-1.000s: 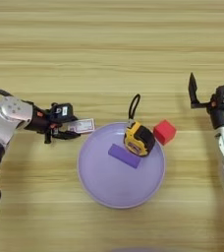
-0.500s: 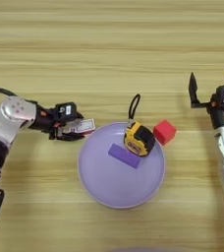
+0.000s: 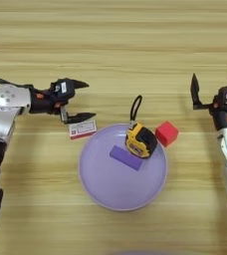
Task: Move the objects on the table
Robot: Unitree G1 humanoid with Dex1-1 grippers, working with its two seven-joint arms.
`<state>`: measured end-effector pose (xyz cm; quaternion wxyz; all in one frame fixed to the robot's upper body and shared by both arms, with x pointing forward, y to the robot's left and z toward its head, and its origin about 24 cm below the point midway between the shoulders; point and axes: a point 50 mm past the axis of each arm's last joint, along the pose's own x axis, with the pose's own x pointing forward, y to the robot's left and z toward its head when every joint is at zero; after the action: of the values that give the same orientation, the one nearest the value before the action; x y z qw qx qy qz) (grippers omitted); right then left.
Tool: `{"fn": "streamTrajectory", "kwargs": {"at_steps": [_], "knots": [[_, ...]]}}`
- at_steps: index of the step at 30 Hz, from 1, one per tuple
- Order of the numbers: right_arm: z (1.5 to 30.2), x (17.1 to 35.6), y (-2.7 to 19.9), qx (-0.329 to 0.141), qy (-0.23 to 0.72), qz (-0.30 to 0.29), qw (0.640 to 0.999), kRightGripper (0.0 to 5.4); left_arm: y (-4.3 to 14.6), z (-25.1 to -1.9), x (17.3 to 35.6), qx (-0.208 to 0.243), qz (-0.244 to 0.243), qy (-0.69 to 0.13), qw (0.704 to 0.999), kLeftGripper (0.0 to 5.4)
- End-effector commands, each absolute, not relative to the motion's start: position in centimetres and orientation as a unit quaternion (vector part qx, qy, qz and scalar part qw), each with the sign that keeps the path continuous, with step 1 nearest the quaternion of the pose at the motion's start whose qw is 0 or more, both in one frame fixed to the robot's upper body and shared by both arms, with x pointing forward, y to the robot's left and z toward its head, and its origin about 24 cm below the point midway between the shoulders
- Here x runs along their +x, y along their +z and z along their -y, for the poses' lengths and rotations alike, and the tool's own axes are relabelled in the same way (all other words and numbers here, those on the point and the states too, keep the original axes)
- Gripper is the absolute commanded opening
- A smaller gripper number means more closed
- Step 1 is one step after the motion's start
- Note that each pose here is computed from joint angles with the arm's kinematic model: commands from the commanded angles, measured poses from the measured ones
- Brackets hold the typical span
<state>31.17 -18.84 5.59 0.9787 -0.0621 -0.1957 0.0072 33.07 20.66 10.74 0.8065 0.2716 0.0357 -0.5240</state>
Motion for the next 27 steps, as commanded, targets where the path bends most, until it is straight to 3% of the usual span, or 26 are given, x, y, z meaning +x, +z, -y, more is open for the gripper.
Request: {"fn": "streamTrajectory", "kwargs": {"at_steps": [1,7,12,19,23,27], "knots": [[18.8,31.3,5.7,-0.064,0.008,0.196,0.978,5.40,12.4,-20.6,33.0,0.234,0.016,-0.509,0.828,5.07],[18.5,31.3,5.7,-0.064,0.009,0.197,0.978,5.40,14.3,-20.3,32.2,0.161,0.089,-0.477,0.859,5.38],[18.4,31.4,5.7,-0.065,0.009,0.198,0.978,5.40,15.1,-19.1,29.9,0.101,0.147,-0.478,0.860,5.38],[18.4,31.4,5.8,-0.065,0.008,0.199,0.978,5.40,16.0,-18.0,28.1,0.025,0.222,-0.380,0.897,5.38],[18.5,31.3,5.8,-0.066,0.008,0.200,0.978,5.40,15.5,-17.7,27.8,0.013,0.234,-0.309,0.922,5.38],[18.7,31.3,5.8,-0.066,0.007,0.200,0.978,5.40,14.1,-17.7,28.2,0.014,0.211,-0.249,0.945,5.38]]}}
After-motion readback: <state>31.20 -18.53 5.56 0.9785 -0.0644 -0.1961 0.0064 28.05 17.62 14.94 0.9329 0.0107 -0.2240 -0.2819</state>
